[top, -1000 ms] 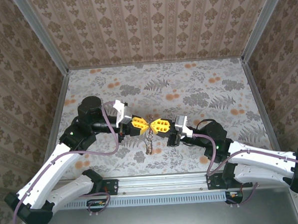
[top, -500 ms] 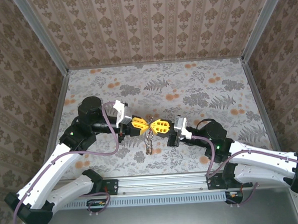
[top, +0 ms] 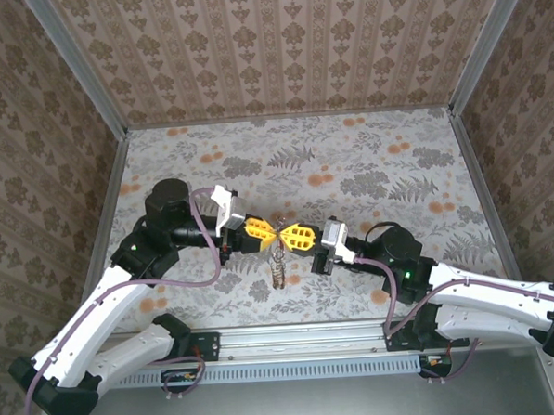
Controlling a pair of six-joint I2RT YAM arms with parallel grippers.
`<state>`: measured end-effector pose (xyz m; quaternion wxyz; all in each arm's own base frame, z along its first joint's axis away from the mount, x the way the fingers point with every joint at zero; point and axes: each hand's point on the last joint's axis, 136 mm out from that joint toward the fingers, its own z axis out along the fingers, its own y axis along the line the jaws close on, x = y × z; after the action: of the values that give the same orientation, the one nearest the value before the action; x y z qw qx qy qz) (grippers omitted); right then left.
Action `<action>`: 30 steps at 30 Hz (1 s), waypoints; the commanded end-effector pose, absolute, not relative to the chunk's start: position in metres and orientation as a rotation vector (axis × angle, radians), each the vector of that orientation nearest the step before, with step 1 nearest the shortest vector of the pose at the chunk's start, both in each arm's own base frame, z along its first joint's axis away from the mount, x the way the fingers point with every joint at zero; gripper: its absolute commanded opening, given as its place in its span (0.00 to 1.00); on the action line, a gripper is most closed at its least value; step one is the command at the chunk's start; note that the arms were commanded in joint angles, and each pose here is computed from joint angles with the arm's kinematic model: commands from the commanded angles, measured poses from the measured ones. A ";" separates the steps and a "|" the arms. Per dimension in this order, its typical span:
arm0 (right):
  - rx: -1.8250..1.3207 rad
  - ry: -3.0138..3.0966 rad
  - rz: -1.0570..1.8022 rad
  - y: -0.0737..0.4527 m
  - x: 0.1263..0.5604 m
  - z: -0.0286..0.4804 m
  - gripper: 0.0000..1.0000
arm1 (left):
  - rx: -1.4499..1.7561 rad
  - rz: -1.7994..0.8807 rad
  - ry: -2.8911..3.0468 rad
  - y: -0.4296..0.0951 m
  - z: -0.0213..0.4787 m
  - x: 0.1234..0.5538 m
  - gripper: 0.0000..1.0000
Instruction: Put the keys on the keyring
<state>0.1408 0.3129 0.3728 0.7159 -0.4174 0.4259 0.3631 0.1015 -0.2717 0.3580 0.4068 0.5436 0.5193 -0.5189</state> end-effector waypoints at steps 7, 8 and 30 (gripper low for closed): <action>-0.975 1.021 0.747 0.316 0.146 0.346 0.00 | 1.372 -1.309 1.190 -0.269 0.379 0.095 0.00; -0.973 1.020 0.745 0.315 0.146 0.347 0.00 | 1.372 -1.309 1.190 -0.269 0.379 0.095 0.00; -0.942 1.050 0.709 0.307 0.151 0.342 0.19 | 1.364 -1.299 1.185 -0.267 0.381 0.095 0.00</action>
<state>0.1479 0.3079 0.3560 0.7127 -0.4211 0.4530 0.3309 0.1033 -0.2725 0.3603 0.4135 0.5412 0.5155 -0.5200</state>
